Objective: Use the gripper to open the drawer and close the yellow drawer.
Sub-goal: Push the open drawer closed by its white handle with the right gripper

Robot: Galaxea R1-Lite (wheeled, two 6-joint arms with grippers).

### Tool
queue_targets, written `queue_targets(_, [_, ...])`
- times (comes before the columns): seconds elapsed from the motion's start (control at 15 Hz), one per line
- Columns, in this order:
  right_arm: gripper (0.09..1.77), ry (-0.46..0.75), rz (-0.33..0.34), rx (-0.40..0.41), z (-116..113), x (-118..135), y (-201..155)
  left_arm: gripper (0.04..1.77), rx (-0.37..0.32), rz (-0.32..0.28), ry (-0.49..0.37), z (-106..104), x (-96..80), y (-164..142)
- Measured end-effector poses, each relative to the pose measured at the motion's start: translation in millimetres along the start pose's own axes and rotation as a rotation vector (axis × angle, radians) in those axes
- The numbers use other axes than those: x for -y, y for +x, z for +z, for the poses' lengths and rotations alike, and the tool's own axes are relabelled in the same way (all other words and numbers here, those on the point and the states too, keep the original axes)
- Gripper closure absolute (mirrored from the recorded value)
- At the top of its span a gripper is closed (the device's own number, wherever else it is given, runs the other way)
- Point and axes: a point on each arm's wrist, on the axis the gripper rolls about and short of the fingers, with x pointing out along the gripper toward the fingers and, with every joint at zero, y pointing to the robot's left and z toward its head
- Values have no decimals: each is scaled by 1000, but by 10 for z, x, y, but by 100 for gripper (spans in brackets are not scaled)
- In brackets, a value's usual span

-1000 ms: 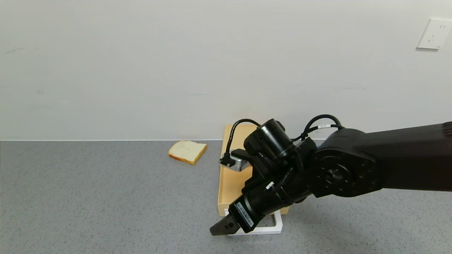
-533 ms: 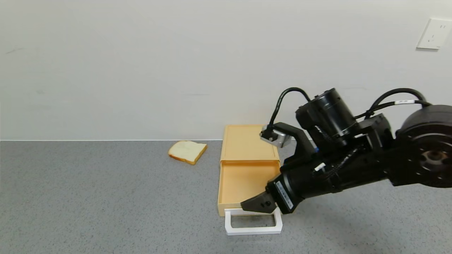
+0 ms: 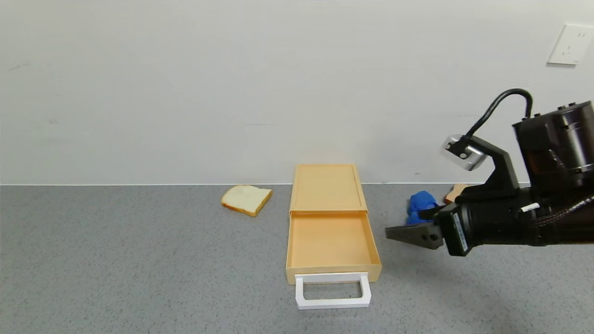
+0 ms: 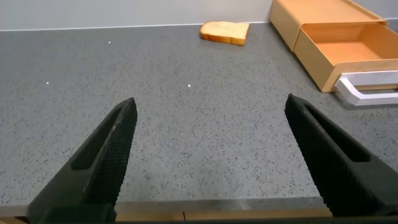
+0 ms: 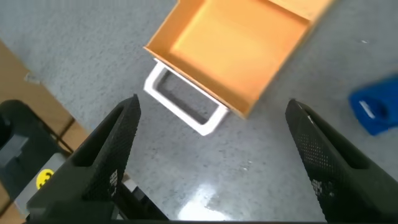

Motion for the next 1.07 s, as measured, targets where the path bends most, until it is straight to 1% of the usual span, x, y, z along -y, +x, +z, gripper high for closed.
queue_targets(0.2, [15, 39, -60, 31, -67, 141, -198, 9, 0, 0, 0, 0, 0, 0])
queue_targets(0.4, [15, 62, -101, 50, -139, 213, -344, 9, 0, 0, 0, 0, 0, 0])
queue_targets(0.67, [15, 66, -119, 82, -179, 220, -463, 9, 0, 0, 0, 0, 0, 0])
queue_targets(1.07, [15, 66, -122, 89, -192, 215, -496, 9, 0, 0, 0, 0, 0, 0])
